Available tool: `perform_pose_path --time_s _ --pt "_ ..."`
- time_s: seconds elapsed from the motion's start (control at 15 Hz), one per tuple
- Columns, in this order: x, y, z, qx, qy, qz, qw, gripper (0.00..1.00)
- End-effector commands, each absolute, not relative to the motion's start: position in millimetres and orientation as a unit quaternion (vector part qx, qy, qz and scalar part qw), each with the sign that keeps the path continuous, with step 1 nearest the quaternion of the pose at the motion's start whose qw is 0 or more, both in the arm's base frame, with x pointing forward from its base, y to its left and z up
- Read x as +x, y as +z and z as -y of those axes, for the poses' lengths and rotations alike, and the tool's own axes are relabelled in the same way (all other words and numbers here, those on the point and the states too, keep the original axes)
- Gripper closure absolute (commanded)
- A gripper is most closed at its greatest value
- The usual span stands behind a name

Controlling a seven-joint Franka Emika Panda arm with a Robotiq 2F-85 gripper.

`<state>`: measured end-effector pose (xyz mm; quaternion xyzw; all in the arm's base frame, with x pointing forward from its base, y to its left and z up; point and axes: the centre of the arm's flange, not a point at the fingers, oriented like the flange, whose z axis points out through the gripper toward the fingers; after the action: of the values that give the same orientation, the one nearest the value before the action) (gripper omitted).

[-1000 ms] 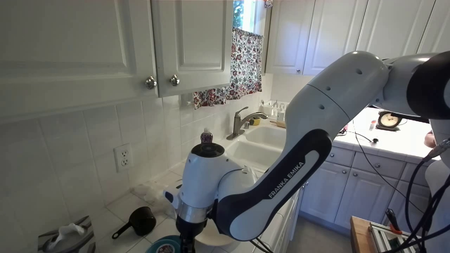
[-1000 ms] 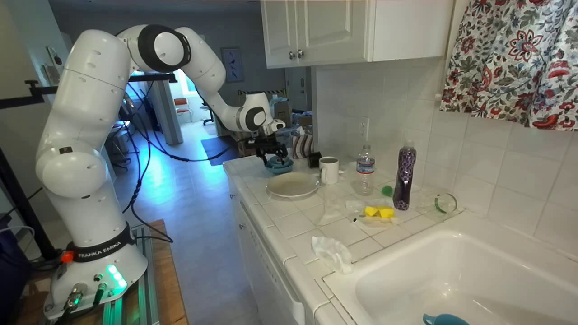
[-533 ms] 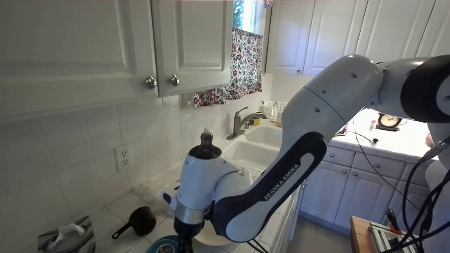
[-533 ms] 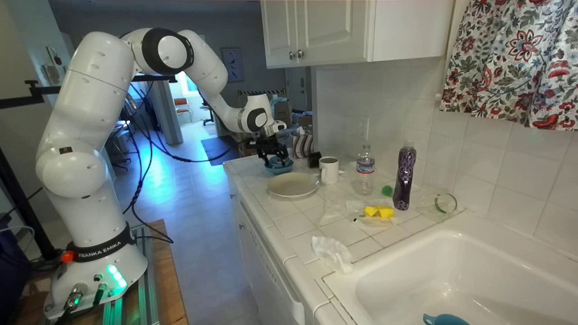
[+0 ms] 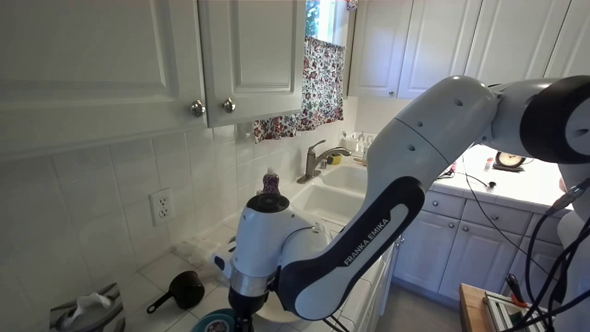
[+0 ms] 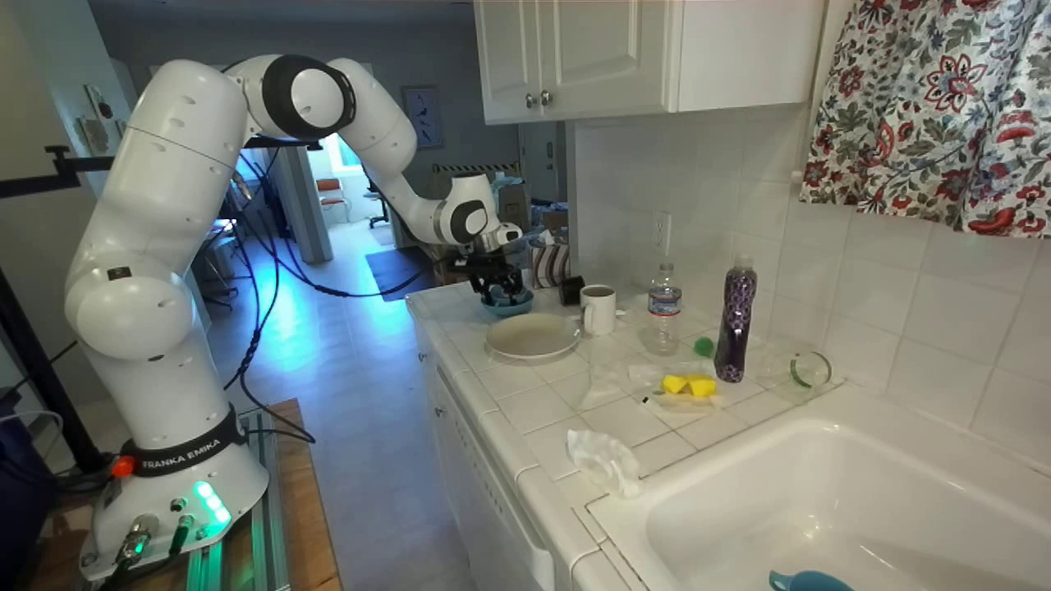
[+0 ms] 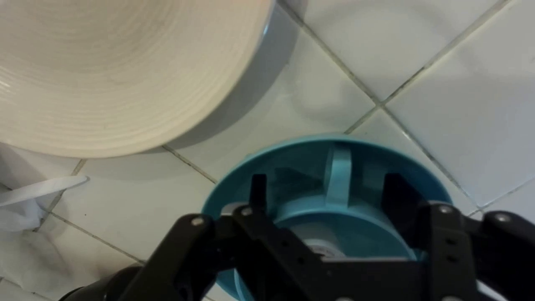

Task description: Remove the blue cup from the blue bowl, put it on the white plate, remove the white container from the blue cup and put it on the countertop

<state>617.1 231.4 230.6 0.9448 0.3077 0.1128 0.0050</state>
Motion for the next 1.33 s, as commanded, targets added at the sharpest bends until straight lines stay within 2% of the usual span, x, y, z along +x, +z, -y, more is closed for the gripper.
perform_pose_path --time_s 0.0,0.07,0.13,0.27,0.47,0.67,0.73,1.27 --pt "622.9 228.2 -231.3 0.948 0.112 -0.298 0.003 0.40" --pt "622.6 228.8 -231.0 0.948 0.112 -0.297 0.003 0.49" --pt "622.5 229.2 -230.8 0.948 0.114 -0.296 0.003 0.52" --pt "621.9 230.1 -230.4 0.949 0.114 -0.294 0.005 0.72" --pt "621.8 230.5 -229.8 0.950 0.115 -0.291 0.006 0.93" --pt "621.6 230.9 -229.0 0.951 0.116 -0.288 0.007 0.99" --pt "621.1 231.2 -229.3 0.951 0.118 -0.286 0.008 0.97" --pt "611.2 251.9 -231.3 0.950 0.127 -0.283 0.018 0.97"
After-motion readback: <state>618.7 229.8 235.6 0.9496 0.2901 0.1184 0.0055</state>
